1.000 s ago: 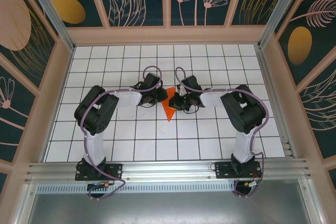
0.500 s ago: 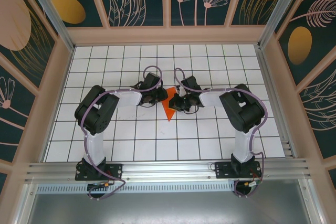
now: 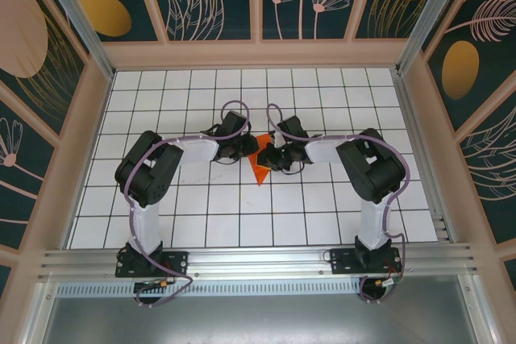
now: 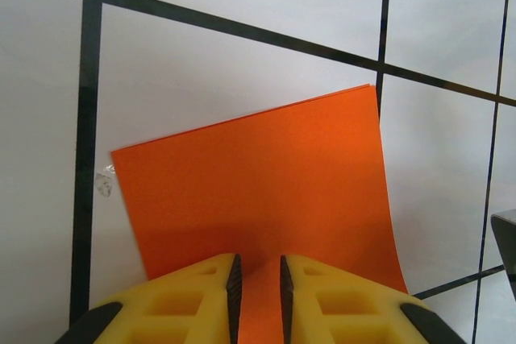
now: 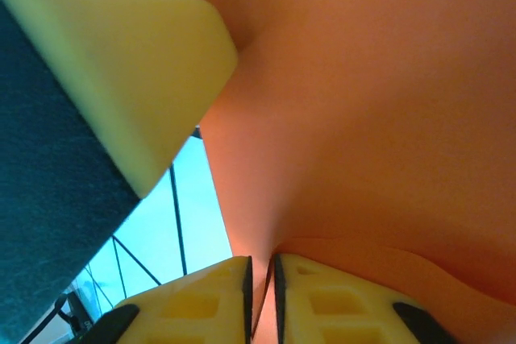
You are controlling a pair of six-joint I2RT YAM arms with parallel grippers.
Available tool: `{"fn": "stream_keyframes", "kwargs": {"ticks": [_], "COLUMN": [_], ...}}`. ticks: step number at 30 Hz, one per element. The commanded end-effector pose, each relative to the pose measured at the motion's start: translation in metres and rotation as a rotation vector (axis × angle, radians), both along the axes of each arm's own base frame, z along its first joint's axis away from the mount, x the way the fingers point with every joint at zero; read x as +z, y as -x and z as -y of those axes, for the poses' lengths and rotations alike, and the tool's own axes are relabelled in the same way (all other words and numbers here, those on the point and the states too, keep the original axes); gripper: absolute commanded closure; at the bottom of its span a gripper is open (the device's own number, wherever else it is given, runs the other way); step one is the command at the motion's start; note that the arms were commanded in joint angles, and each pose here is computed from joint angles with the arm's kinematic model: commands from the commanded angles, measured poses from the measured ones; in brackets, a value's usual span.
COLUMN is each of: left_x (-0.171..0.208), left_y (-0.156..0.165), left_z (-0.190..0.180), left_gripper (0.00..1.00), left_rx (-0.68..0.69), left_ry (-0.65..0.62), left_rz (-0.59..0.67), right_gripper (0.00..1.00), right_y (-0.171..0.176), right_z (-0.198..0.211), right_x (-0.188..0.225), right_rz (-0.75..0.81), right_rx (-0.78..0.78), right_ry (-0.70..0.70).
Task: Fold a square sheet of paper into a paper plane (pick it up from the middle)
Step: Third fold the triangle at the center of the table.
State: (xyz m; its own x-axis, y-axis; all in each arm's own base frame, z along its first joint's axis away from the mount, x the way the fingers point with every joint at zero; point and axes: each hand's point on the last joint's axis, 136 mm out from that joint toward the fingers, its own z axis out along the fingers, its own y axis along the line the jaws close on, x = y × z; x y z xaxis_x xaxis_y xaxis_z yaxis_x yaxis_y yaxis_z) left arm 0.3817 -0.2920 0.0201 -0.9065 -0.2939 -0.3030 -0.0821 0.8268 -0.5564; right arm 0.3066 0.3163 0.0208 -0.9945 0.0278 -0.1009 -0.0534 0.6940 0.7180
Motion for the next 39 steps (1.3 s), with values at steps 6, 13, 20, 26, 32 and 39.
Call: {"fn": "stream_keyframes", "kwargs": {"ticks": [6, 13, 20, 26, 32, 39], "left_x": [0.035, 0.054, 0.057, 0.051, 0.029, 0.012], "left_y": [-0.014, -0.012, 0.003, 0.025, 0.051, 0.065], "left_z": [-0.024, -0.027, -0.013, 0.004, 0.010, 0.011], "left_gripper": [0.68, 0.66, 0.76, 0.87, 0.98, 1.00], "left_rx": [0.102, 0.097, 0.036, -0.032, -0.053, -0.054], "left_ry": [-0.002, 0.049, 0.150, 0.189, 0.175, 0.154], "left_rz": [0.026, 0.046, 0.024, -0.016, -0.084, -0.140], "right_gripper": [0.68, 0.66, 0.81, 0.94, 0.99, 1.00], "right_y": [0.009, 0.009, 0.011, 0.011, 0.013, 0.012], "right_z": [0.009, 0.011, 0.014, 0.020, 0.023, 0.025], "right_x": [-0.022, -0.020, -0.024, -0.030, -0.035, -0.037], "right_rz": [-0.020, -0.008, -0.013, -0.022, -0.036, -0.045], "right_rx": [0.014, 0.008, 0.006, -0.001, -0.009, -0.019], "right_ry": [0.068, 0.065, 0.080, 0.109, 0.122, 0.128]}}
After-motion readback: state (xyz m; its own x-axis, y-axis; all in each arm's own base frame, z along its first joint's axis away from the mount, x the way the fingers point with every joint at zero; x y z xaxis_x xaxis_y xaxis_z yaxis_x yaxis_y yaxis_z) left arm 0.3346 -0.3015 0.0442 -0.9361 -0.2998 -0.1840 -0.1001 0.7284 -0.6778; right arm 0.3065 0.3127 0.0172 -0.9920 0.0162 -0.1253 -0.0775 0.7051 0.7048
